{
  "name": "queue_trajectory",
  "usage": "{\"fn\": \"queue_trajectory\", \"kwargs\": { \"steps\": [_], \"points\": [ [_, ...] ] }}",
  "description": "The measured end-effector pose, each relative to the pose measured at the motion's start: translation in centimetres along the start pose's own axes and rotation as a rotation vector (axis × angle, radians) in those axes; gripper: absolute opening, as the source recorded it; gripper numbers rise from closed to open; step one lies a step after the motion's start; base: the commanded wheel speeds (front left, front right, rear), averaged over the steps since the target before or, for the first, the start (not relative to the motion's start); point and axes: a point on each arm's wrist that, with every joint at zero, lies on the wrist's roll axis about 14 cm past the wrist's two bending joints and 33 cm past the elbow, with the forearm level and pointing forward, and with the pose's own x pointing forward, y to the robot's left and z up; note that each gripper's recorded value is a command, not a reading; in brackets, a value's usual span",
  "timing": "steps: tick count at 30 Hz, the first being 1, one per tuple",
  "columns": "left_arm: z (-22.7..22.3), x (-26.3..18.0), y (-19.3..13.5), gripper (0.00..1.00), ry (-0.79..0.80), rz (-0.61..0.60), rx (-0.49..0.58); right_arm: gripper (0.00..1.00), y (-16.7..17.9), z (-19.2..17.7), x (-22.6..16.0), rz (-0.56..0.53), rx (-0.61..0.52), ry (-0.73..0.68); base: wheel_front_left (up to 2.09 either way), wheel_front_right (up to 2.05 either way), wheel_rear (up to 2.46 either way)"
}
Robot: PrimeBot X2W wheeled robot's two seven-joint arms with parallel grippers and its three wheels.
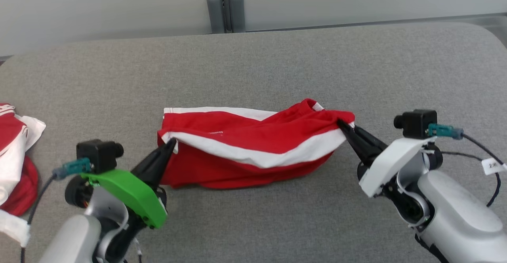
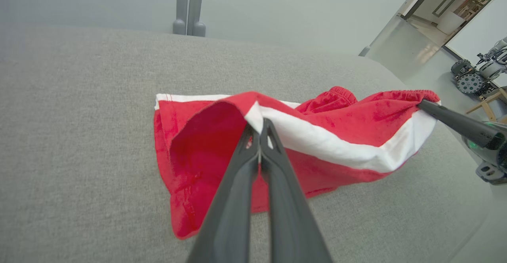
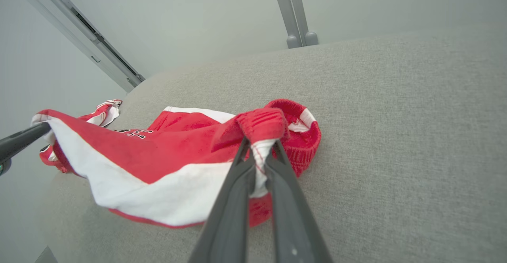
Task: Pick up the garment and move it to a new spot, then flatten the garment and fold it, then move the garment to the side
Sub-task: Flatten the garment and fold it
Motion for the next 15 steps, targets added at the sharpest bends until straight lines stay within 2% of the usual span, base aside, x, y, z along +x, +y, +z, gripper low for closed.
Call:
{"fn": "queue_trajectory", "kwargs": {
  "steps": [3,8,10,15],
  "points": [
    [2.5,1.4,1.3,0.0,0.007,0.003,0.092,0.0,0.5,2.5,1.5,0.035,0.006,-0.043,0.0,0.0,0.0],
    [6.6,6.2,1.7,0.0,0.014,-0.037,0.143,0.0,0.6,7.2,4.7,0.091,0.02,-0.112,0.0,0.0,0.0],
    [8.0,8.1,1.7,0.0,0.012,-0.055,0.144,0.0,0.4,9.3,6.1,0.109,0.012,-0.141,0.0,0.0,0.0],
    [12.5,13.1,1.4,0.0,-0.012,-0.101,0.247,0.0,-0.5,15.8,9.7,0.145,-0.053,-0.248,0.0,0.0,0.0]
  ]
}}
